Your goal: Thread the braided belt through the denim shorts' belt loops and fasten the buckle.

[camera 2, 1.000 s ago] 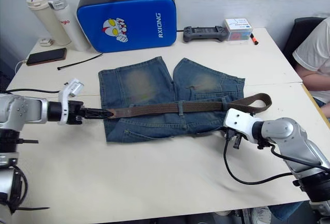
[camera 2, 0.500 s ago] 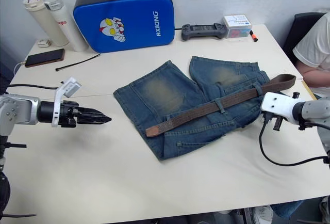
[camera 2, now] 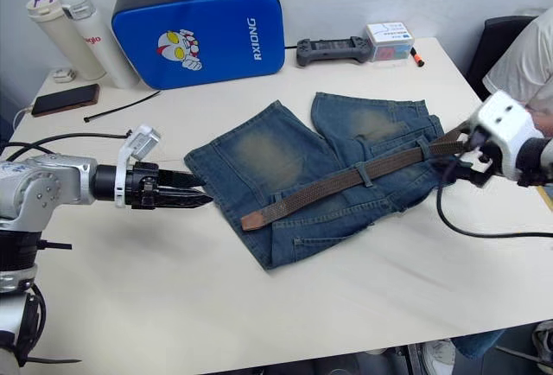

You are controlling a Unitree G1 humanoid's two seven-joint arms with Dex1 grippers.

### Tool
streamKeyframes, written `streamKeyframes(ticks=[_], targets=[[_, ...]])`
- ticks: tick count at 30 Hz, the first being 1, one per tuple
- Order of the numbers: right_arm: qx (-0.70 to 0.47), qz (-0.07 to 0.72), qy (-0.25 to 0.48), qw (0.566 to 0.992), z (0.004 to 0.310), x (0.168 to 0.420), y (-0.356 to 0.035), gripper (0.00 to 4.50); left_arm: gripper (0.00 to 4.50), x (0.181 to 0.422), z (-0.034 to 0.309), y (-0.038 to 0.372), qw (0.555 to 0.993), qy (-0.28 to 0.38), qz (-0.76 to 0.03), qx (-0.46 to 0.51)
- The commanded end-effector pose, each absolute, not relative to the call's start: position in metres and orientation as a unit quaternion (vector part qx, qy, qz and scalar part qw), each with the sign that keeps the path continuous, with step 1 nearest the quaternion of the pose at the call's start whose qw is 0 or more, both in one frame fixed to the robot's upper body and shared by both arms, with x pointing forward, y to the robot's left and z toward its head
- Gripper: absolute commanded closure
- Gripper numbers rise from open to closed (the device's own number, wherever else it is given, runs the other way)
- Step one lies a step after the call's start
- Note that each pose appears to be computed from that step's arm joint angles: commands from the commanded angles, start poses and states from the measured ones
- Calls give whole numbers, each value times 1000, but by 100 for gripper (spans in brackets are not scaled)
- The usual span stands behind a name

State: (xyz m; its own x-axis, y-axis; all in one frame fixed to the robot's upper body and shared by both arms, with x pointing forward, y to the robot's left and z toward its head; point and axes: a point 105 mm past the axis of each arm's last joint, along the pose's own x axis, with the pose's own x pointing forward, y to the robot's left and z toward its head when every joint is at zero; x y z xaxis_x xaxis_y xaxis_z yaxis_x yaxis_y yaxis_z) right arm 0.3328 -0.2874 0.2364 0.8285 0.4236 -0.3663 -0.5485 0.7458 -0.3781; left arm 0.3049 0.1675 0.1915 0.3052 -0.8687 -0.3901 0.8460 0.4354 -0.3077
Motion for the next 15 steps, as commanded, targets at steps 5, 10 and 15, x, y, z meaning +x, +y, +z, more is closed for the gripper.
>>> streamKeyframes(ticks=[5, 10, 15], targets=[[181, 415, 122, 883, 213, 270, -170, 3, 0, 299, 202, 156, 787, 220, -576, 1], [314, 411, 134, 845, 180, 263, -144, 3, 0, 303, 202, 156, 801, 191, -565, 58], [391, 377, 191, 818, 149, 259, -139, 3, 0, 283, 204, 162, 784, 159, -586, 127]])
